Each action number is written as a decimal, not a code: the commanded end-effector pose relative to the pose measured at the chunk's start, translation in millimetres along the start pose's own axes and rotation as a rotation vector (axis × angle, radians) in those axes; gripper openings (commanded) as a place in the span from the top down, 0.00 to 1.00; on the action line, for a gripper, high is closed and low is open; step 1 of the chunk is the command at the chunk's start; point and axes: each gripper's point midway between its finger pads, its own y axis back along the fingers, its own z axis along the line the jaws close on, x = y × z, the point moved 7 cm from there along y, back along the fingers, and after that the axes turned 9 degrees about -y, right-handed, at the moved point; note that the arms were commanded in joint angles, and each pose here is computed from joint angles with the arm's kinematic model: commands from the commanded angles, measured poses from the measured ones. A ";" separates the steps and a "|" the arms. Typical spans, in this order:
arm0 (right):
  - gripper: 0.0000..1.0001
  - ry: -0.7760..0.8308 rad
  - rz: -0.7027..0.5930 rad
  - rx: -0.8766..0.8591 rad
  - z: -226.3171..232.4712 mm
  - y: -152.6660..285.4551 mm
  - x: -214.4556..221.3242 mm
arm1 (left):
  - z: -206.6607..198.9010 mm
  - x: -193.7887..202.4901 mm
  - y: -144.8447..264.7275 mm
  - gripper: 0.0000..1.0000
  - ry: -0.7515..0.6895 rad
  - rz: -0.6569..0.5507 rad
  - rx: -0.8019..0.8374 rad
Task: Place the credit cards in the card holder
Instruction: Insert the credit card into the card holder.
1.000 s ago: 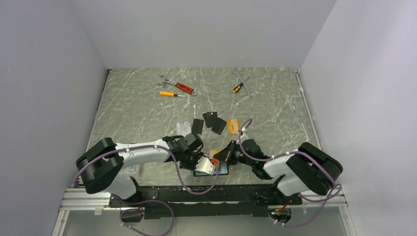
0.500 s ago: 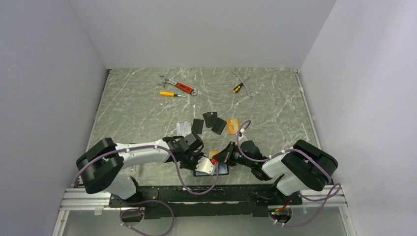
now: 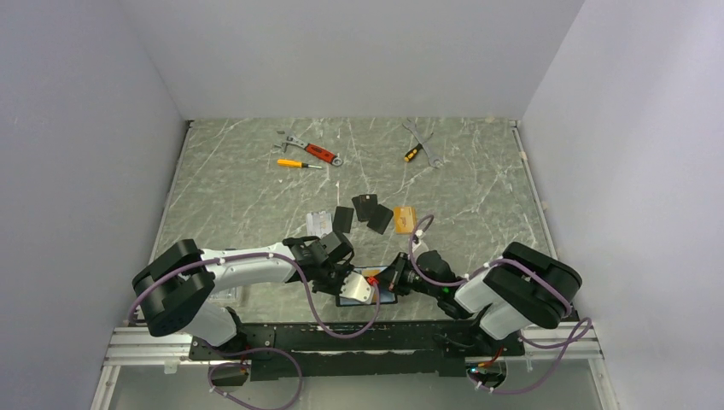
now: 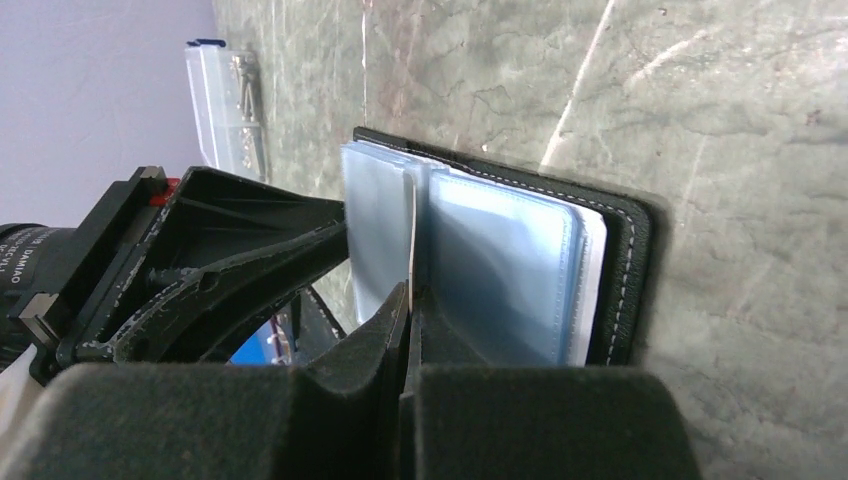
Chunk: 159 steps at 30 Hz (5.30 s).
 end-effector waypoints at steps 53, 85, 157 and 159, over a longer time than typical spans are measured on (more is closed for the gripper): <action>0.46 0.126 0.043 0.321 -9.6 5.4 -4.2 | -20.7 9.0 -5.7 0.81 -0.003 0.068 0.084; 0.49 0.260 0.049 0.411 16.8 1.7 12.7 | -19.9 8.2 -4.5 0.82 -0.005 0.065 0.078; 0.83 0.268 0.002 0.363 32.3 20.3 -2.7 | 15.5 23.6 53.8 0.44 0.174 0.065 0.005; 0.77 0.271 -0.034 0.352 35.4 28.8 -11.9 | 25.5 27.3 76.7 0.01 0.207 0.059 -0.050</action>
